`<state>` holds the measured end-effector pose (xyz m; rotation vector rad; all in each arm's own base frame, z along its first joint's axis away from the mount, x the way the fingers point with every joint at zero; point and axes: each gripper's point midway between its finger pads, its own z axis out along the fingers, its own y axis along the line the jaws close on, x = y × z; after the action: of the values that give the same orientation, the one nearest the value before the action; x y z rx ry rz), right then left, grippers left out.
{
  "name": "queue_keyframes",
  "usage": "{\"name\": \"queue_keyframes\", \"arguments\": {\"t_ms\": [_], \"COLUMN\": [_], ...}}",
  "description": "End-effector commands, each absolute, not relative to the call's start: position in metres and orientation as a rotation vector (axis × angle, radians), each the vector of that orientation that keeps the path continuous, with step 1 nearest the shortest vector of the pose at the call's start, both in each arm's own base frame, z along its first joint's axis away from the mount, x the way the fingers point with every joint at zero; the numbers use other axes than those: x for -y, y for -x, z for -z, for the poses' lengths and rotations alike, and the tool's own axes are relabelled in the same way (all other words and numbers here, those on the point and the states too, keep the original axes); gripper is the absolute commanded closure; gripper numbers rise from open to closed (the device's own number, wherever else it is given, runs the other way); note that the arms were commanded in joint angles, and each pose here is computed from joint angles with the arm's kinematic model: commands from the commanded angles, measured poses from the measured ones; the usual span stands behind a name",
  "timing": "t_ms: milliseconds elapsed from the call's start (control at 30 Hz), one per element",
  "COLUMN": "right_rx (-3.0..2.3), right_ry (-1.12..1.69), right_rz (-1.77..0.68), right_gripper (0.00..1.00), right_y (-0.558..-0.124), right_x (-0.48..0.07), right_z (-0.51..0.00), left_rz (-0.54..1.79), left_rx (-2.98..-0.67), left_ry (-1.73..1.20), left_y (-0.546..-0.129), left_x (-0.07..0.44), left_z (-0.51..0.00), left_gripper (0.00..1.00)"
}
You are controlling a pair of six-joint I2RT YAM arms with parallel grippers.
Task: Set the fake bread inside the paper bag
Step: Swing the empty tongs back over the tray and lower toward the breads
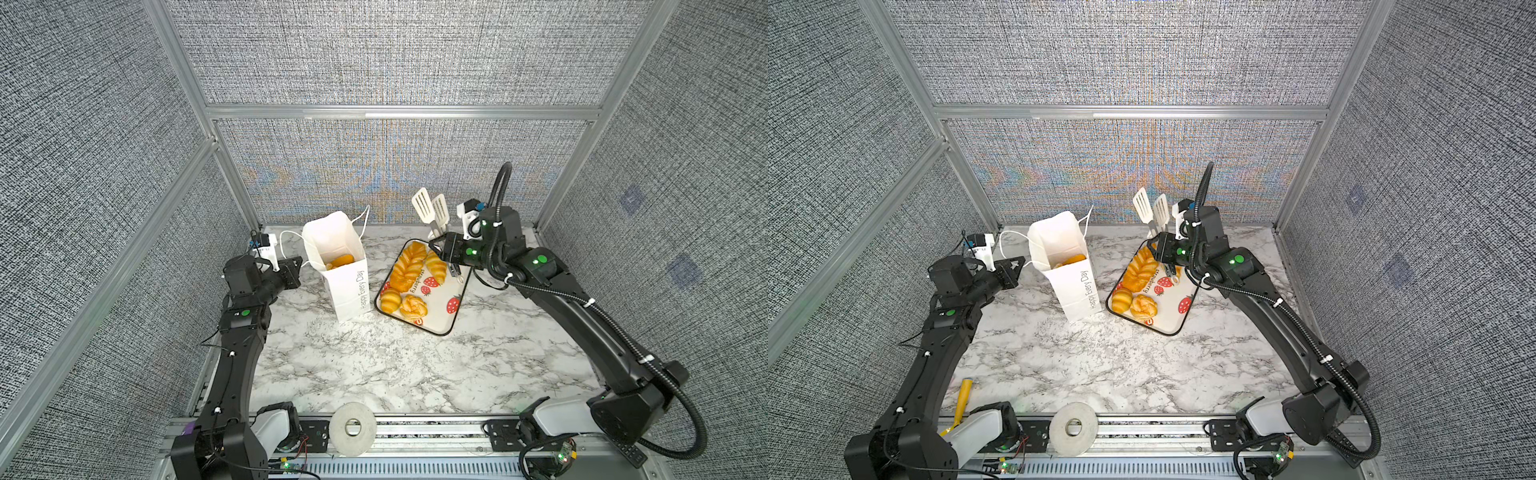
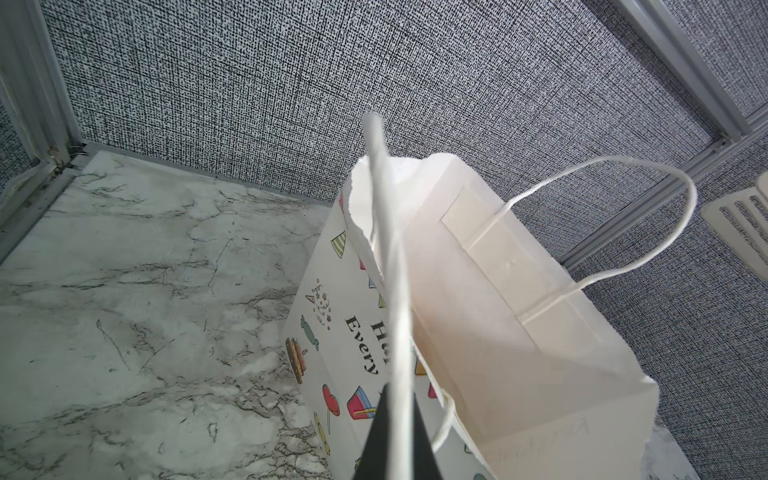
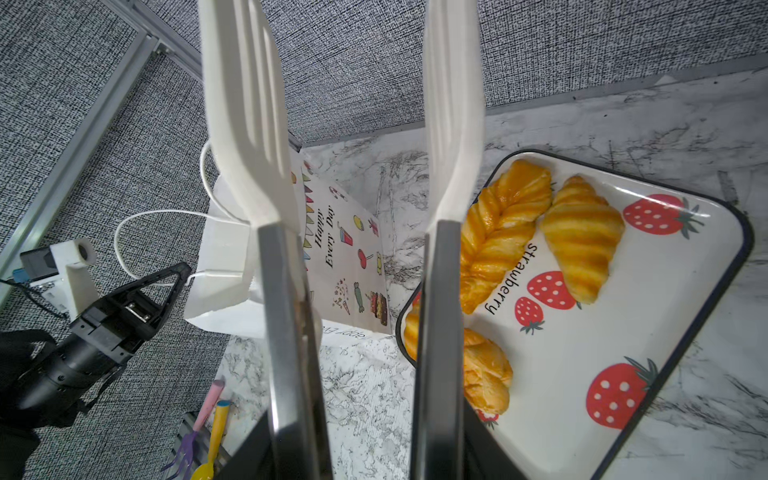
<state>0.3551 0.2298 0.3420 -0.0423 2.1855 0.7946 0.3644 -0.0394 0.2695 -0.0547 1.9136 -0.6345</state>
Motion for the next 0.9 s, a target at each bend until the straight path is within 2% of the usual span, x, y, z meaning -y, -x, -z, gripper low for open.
{"name": "queue_keyframes", "arguments": {"t_ms": [0,867], "right_rx": [-2.16,-2.354], "right_ry": [0.027,-0.198], "right_rz": [-0.79,-0.629], "right_gripper": [0.53,0.53], "right_y": [-0.359,-0.387], "right_x": [-0.223,-0.165], "right_z": [-0.345,-0.275], "left_rz": [0.63,0.636], "left_rx": [-1.903,-1.903], "left_ry": [0.042,0.04], "left_y": [-0.365,-0.365], "left_x": [0.04,0.04], "left_z": [-0.272,-0.272], "left_gripper": [1.0,1.0]}}
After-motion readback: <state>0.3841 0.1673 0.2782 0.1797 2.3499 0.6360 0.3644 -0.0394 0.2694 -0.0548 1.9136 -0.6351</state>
